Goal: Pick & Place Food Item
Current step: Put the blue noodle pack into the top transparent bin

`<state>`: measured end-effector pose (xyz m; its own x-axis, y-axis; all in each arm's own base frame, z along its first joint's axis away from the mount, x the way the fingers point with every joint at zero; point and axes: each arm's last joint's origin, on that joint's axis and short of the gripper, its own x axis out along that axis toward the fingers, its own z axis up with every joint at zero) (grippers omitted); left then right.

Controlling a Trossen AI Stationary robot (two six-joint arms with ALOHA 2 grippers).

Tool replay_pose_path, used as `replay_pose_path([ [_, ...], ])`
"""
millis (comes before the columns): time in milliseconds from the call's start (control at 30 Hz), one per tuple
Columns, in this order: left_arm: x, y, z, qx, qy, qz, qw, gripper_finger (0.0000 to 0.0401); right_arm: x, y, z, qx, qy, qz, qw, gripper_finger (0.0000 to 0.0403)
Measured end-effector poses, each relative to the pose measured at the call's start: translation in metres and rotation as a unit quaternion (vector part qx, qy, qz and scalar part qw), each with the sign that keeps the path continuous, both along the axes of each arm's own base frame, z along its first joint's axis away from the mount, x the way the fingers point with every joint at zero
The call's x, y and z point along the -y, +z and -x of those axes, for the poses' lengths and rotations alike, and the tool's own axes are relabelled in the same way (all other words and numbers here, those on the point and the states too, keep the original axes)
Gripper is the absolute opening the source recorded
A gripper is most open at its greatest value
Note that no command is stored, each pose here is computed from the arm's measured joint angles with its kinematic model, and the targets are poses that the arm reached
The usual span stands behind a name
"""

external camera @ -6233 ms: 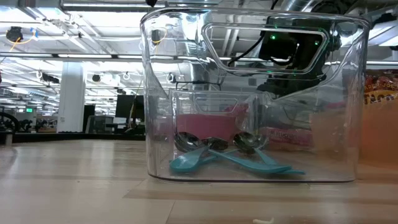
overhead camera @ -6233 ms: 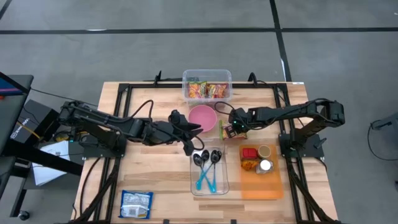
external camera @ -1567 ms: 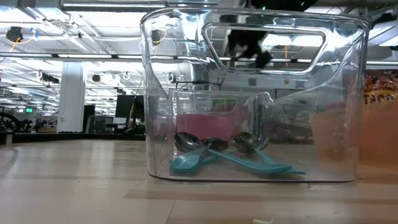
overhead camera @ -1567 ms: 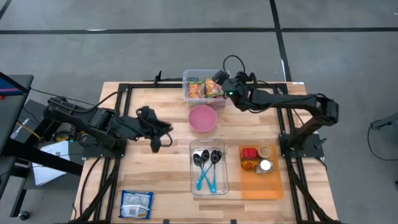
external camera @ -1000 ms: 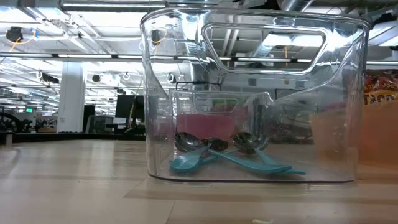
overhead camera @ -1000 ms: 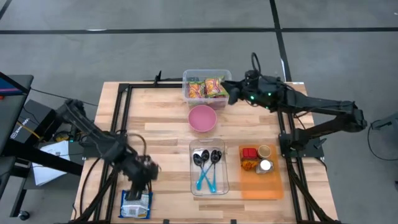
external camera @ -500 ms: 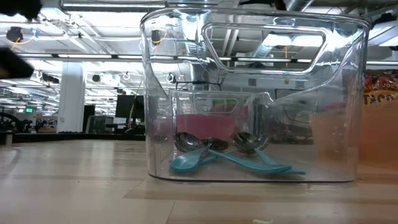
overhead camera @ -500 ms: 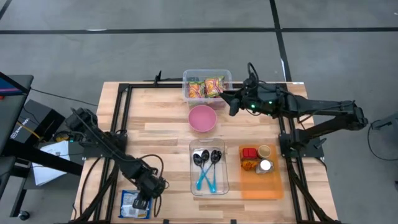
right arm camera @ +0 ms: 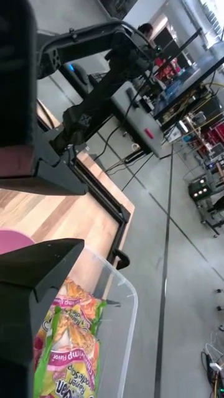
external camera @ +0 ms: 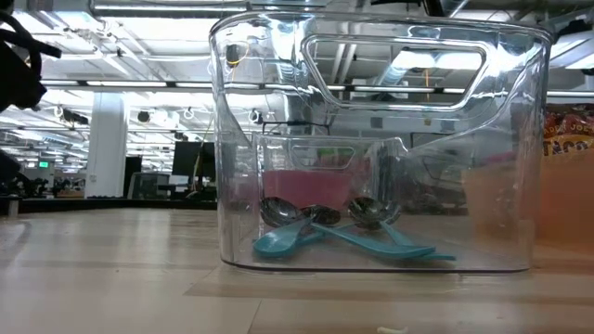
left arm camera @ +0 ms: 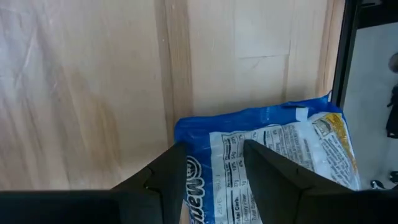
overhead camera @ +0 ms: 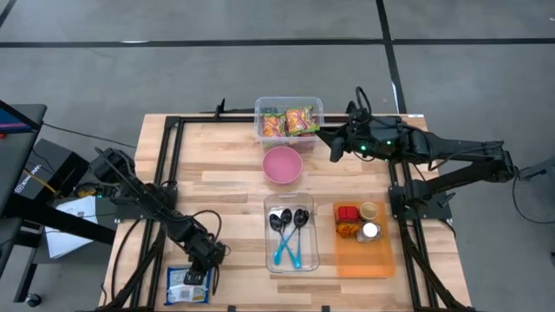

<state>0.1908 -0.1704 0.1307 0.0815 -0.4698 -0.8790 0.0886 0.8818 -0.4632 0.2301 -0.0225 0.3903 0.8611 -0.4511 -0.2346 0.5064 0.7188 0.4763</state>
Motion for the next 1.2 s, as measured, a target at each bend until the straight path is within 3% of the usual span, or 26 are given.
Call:
replay_pose_path([
  [167,-0.003,0.007,-0.002,0.012,0.017,0.013,1.0,0.0154,0.0,-0.001,-0.001,-0.001,-0.001,-0.005,1.0,0.0116],
  [367,-0.011,0.03,-0.004,0.089,0.058,0.01,0.994,0.0154,0.0,-0.001,-0.001,-0.001,-0.001,-0.004,1.0,0.0116],
  [933,-0.014,0.002,0.015,0.048,0.07,0.053,0.995,0.0154,0.002,-0.005,0.0,-0.022,-0.004,-0.004,1.0,0.0116],
  [1200,-0.007,-0.006,0.02,0.033,0.066,0.041,0.996,0.0154,0.0,-0.006,0.0,-0.028,-0.001,-0.005,1.0,0.0116],
])
